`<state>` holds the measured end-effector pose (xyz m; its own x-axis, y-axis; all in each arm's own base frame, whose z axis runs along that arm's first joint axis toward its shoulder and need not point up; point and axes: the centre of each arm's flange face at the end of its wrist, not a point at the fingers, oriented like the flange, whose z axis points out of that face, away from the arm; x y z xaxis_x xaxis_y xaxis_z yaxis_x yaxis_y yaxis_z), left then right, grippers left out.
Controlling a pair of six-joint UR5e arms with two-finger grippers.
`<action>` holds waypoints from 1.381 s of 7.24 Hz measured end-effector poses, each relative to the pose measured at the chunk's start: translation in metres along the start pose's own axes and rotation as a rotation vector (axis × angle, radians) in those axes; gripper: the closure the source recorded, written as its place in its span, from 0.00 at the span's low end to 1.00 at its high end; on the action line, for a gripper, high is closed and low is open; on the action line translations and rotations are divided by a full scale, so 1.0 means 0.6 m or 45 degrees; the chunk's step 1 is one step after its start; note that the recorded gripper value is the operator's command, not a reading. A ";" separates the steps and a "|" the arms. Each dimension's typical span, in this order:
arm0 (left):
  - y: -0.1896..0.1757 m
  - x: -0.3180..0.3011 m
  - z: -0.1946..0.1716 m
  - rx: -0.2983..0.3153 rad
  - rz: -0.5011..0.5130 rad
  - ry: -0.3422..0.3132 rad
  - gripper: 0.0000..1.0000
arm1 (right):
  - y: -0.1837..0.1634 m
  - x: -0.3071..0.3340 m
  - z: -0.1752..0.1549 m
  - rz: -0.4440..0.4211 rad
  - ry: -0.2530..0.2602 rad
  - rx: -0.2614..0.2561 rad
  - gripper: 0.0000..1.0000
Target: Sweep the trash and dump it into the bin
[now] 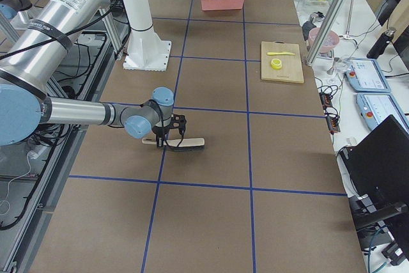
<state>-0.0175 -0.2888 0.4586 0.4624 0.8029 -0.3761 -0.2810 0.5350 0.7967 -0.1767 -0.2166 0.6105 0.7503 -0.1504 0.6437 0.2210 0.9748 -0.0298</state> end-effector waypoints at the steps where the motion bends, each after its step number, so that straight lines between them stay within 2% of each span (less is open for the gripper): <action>1: -0.035 0.011 0.042 0.005 0.116 0.059 1.00 | 0.000 -0.002 -0.001 -0.001 -0.004 0.002 0.49; 2: -0.071 0.024 0.097 0.004 0.249 0.115 1.00 | -0.001 -0.003 -0.001 -0.002 -0.007 0.003 0.43; 4: -0.144 0.063 0.211 0.040 0.505 0.175 1.00 | -0.001 -0.004 -0.002 -0.003 -0.011 0.004 0.40; 5: -0.179 0.086 0.263 0.068 0.598 0.203 1.00 | 0.000 -0.004 -0.002 -0.004 -0.013 0.003 0.31; 6: -0.214 0.115 0.315 0.093 0.676 0.252 1.00 | 0.000 -0.004 -0.002 -0.004 -0.014 0.003 0.00; 8: -0.270 0.155 0.393 0.134 0.787 0.326 1.00 | -0.008 -0.015 -0.010 -0.011 -0.034 0.024 0.00; 10: -0.319 0.165 0.446 0.164 0.873 0.320 1.00 | -0.030 -0.014 -0.038 0.015 -0.063 0.097 0.00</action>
<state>0.3069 -0.3820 0.3953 0.0082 0.9899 0.1413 -0.3292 -0.1307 0.9352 -0.1728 -0.2369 0.5885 0.7207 -0.1322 0.6805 0.1629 0.9865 0.0192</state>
